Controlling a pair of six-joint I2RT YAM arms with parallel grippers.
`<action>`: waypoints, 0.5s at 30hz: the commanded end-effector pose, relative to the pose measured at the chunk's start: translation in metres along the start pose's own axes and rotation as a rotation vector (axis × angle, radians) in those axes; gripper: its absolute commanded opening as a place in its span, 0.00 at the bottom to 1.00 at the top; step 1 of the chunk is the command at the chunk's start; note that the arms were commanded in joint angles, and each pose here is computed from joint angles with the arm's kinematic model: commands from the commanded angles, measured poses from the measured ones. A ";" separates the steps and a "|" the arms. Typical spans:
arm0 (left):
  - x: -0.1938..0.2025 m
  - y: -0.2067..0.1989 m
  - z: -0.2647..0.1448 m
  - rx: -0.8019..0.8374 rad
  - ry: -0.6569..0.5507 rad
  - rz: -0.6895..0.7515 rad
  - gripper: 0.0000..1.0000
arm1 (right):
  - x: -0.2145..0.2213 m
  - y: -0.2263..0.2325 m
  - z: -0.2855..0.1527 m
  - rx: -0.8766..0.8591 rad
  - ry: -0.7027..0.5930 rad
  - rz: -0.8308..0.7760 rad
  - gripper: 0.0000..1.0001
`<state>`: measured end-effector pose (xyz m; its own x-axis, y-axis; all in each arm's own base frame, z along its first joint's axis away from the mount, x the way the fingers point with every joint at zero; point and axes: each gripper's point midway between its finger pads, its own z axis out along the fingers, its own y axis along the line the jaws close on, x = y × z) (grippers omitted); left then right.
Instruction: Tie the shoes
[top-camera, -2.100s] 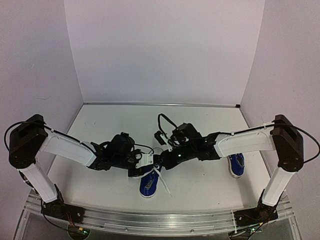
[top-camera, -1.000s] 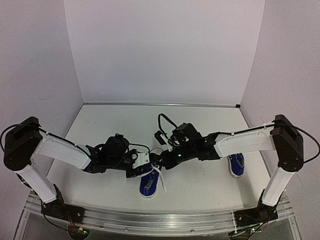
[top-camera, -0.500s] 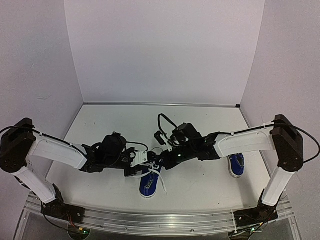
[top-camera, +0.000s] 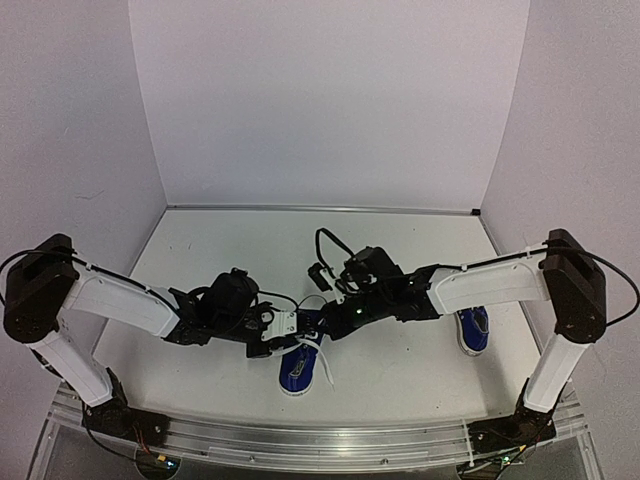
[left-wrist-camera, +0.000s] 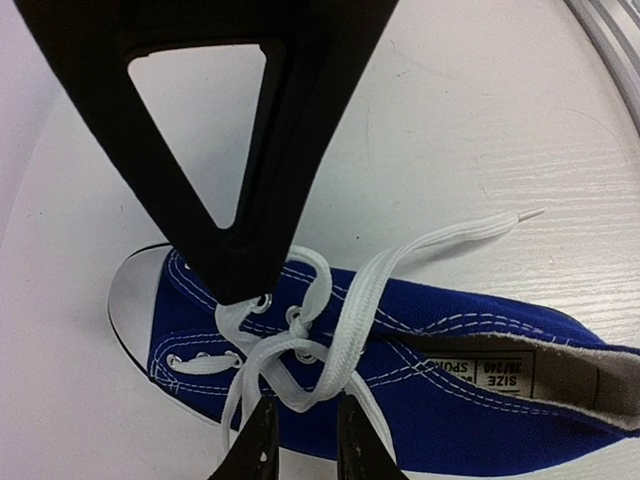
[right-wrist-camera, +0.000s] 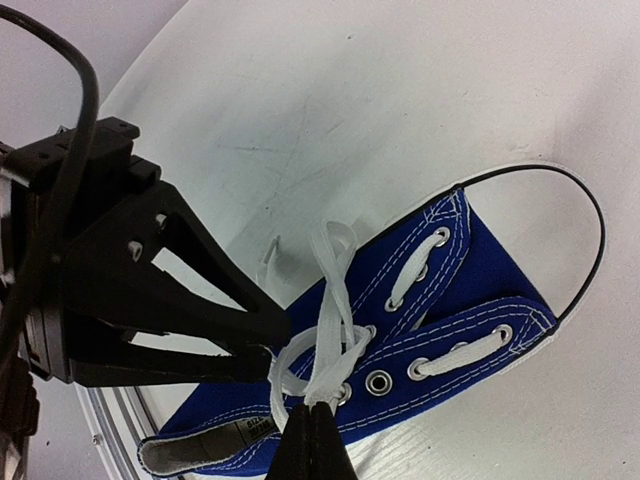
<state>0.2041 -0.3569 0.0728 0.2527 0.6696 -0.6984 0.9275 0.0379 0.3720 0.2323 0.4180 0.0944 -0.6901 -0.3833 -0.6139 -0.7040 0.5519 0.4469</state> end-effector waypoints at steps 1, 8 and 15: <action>-0.012 0.007 0.006 0.012 -0.020 0.031 0.21 | -0.017 0.005 0.000 -0.018 -0.040 -0.002 0.00; -0.016 0.010 0.010 0.013 -0.026 0.037 0.14 | -0.017 0.005 0.000 -0.017 -0.040 -0.002 0.00; -0.022 0.010 -0.002 0.015 -0.031 0.036 0.00 | -0.017 0.005 0.001 -0.016 -0.040 -0.005 0.00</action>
<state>0.2059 -0.3641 0.0671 0.2679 0.6799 -0.6826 0.9299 0.0028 0.3678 0.2323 0.4181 0.0945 -0.6899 -0.3832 -0.6141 -0.7043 0.5512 0.4474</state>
